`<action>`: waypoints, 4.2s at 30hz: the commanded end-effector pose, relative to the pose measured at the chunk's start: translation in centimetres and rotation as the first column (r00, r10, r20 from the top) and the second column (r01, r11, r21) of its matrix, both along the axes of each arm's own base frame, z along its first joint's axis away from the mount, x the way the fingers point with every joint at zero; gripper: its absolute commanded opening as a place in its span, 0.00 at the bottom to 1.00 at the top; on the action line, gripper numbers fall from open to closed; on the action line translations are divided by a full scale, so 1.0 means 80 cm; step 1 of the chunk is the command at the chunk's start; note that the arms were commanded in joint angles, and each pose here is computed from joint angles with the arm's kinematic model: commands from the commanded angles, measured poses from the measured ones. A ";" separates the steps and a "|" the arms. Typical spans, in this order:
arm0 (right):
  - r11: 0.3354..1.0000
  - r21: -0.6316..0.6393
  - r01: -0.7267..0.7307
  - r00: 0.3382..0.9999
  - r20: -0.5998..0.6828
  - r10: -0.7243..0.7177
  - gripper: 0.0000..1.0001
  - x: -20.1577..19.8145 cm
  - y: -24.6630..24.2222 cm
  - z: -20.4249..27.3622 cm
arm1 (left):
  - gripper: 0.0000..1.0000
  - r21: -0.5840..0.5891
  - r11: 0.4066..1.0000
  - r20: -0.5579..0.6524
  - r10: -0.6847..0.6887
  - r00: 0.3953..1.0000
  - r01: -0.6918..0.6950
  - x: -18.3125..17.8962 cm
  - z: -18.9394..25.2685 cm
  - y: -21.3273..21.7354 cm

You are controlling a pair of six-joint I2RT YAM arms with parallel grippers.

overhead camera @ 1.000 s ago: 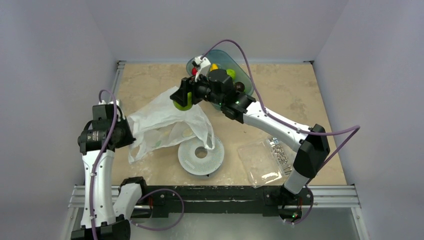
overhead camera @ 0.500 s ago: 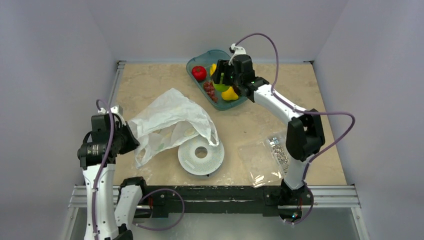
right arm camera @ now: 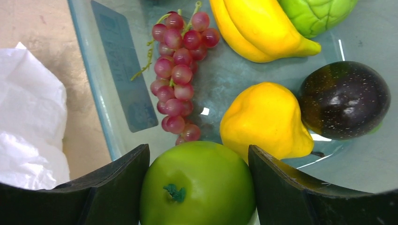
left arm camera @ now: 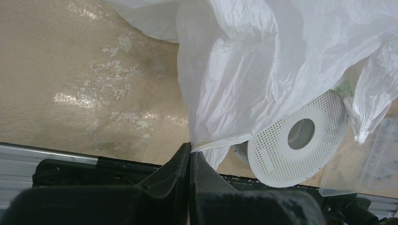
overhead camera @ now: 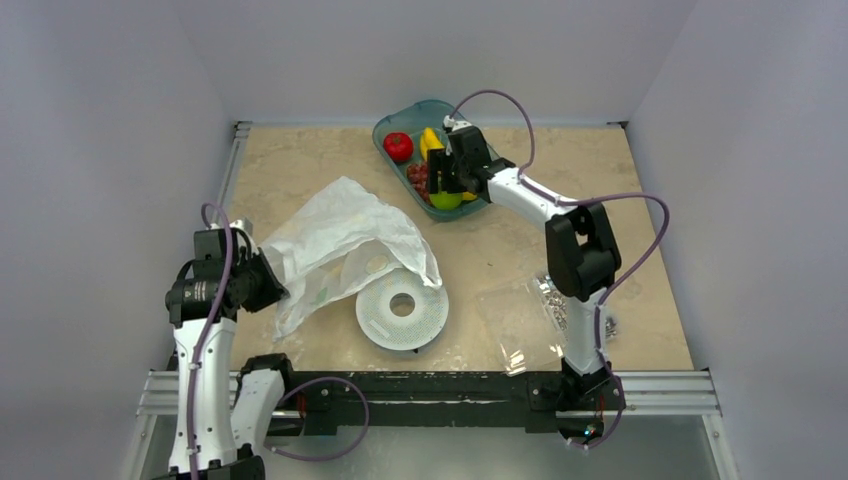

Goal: Take the fake fruits out of the plastic bag

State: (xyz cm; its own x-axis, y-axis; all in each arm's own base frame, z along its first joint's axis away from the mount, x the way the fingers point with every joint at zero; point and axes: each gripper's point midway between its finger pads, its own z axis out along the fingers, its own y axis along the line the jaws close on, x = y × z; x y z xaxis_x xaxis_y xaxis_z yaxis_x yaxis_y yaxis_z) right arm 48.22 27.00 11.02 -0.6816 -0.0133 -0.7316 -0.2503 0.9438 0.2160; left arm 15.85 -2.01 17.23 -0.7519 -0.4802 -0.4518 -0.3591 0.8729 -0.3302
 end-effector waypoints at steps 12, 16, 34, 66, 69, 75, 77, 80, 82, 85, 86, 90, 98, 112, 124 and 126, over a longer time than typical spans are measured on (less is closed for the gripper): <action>0.995 -0.094 0.026 0.989 0.150 -0.012 0.73 0.025 -0.014 0.029 | 0.00 -0.023 0.999 0.156 0.026 0.987 -0.023 0.005 0.022 -0.006; 0.997 -0.080 0.008 0.986 0.168 0.005 0.87 0.016 -0.008 0.052 | 0.00 -0.024 0.999 0.164 0.027 0.986 -0.023 0.005 0.023 -0.007; 0.830 0.308 -0.464 0.867 0.350 0.355 0.83 -0.214 0.164 0.204 | 0.00 -0.031 1.000 0.195 0.005 0.981 0.002 0.003 0.027 -0.012; 0.830 0.232 -0.508 0.828 0.397 0.396 0.32 -0.270 0.335 0.060 | 0.65 0.146 0.981 0.265 0.082 0.961 -0.125 0.100 0.162 0.058; 0.841 0.217 -0.496 0.833 0.394 0.390 0.32 -0.263 0.339 0.057 | 0.58 0.240 0.955 0.132 0.147 0.980 -0.175 0.137 0.123 0.097; 0.857 0.158 -0.491 0.824 0.405 0.397 0.35 -0.251 0.346 0.051 | 0.47 0.388 0.913 -0.135 0.196 0.971 -0.130 0.180 0.042 0.146; 0.861 0.142 -0.488 0.823 0.403 0.401 0.36 -0.247 0.348 0.046 | 0.43 0.371 0.924 -0.215 0.183 0.959 -0.093 0.191 0.009 0.146; 0.861 0.136 -0.490 0.823 0.397 0.406 0.39 -0.245 0.353 0.039 | 0.38 0.358 0.932 -0.275 0.165 0.947 -0.059 0.209 -0.034 0.147; 0.867 0.117 -0.483 0.825 0.393 0.406 0.39 -0.241 0.355 0.032 | 0.36 0.365 0.931 -0.308 0.141 0.941 -0.020 0.214 -0.060 0.145; 0.879 0.099 -0.466 0.832 0.387 0.397 0.42 -0.235 0.355 0.022 | 0.35 0.355 0.934 -0.347 0.099 0.932 0.033 0.227 -0.083 0.136; 0.888 0.089 -0.451 0.837 0.387 0.386 0.44 -0.231 0.354 0.020 | 0.34 0.337 0.940 -0.361 0.086 0.929 0.044 0.231 -0.090 0.131; 0.912 0.033 -0.408 0.851 0.375 0.367 0.47 -0.217 0.354 0.006 | 0.30 0.216 0.970 -0.429 -0.005 0.903 0.108 0.231 -0.119 0.099; 0.922 -0.008 -0.387 0.856 0.369 0.362 0.67 -0.205 0.363 -0.010 | 0.27 0.058 0.973 -0.466 -0.171 0.868 0.224 0.226 -0.144 0.042; 0.943 -0.063 -0.326 0.877 0.351 0.327 0.97 -0.159 0.372 -0.061 | 0.17 -0.009 0.956 -0.464 -0.265 0.845 0.294 0.214 -0.145 0.013; 0.950 -0.092 -0.299 0.853 0.421 0.309 0.55 -0.145 0.357 -0.024 | 0.24 0.140 0.955 -0.426 -0.180 0.887 0.261 0.214 -0.110 0.034; 0.944 -0.079 -0.321 0.846 0.424 0.323 0.45 -0.151 0.358 -0.015 | 0.33 0.205 0.954 -0.368 -0.132 0.920 0.219 0.215 -0.085 0.048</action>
State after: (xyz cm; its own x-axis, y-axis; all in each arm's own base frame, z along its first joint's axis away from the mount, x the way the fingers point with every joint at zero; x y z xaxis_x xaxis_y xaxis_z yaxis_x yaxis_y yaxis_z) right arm 35.25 56.04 3.91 -0.3220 -0.2504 -0.9130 -0.6126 0.7904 -0.0006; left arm 33.15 -0.27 5.90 -0.9734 -0.2157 -0.0769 -0.2107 0.9751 -0.0686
